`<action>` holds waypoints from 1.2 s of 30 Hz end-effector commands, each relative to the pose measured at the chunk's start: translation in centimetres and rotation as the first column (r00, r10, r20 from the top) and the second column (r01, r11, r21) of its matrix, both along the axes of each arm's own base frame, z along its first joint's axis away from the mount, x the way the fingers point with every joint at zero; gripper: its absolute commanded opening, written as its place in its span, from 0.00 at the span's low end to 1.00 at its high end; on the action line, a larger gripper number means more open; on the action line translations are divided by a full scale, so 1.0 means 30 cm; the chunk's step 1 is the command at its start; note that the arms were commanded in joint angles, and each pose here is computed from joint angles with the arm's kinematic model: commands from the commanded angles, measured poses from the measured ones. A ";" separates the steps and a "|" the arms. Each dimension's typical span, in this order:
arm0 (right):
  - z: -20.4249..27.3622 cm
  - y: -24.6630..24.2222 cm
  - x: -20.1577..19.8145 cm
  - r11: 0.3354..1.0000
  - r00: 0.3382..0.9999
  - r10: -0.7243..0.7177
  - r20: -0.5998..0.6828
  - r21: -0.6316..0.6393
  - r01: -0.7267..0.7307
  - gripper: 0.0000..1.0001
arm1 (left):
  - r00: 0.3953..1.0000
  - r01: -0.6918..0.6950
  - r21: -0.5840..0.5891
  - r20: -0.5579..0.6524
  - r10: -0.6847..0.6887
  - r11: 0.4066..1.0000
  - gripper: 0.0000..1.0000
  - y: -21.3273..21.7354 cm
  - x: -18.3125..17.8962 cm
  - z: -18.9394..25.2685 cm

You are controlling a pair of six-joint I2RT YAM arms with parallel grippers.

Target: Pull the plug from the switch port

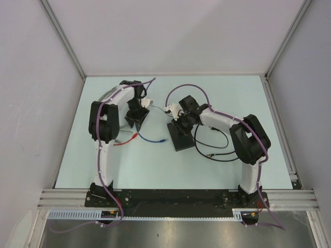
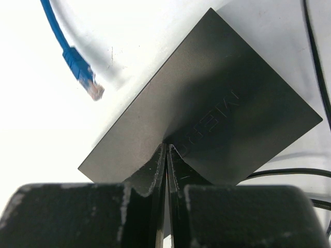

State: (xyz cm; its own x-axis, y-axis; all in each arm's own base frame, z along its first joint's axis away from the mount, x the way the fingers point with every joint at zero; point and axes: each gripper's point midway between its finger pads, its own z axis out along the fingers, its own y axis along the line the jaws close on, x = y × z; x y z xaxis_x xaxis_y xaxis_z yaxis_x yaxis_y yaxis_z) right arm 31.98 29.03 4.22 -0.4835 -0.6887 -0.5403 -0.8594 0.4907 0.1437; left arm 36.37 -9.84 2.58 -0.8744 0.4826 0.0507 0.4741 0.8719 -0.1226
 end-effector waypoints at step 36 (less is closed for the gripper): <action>-0.204 -0.085 -0.012 0.988 0.993 -0.035 -0.112 -0.155 0.018 0.06 | 0.929 0.150 0.575 0.196 -0.313 0.804 0.39 0.491 0.227 0.219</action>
State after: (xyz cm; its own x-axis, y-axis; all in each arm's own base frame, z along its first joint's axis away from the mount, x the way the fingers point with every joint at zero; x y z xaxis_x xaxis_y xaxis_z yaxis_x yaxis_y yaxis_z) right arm 32.16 29.03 4.10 -0.5256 -0.6846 -0.5051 -0.8433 0.4976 0.2032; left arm 40.98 4.80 6.92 -0.7655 0.6230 0.1610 0.6369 0.6979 0.3277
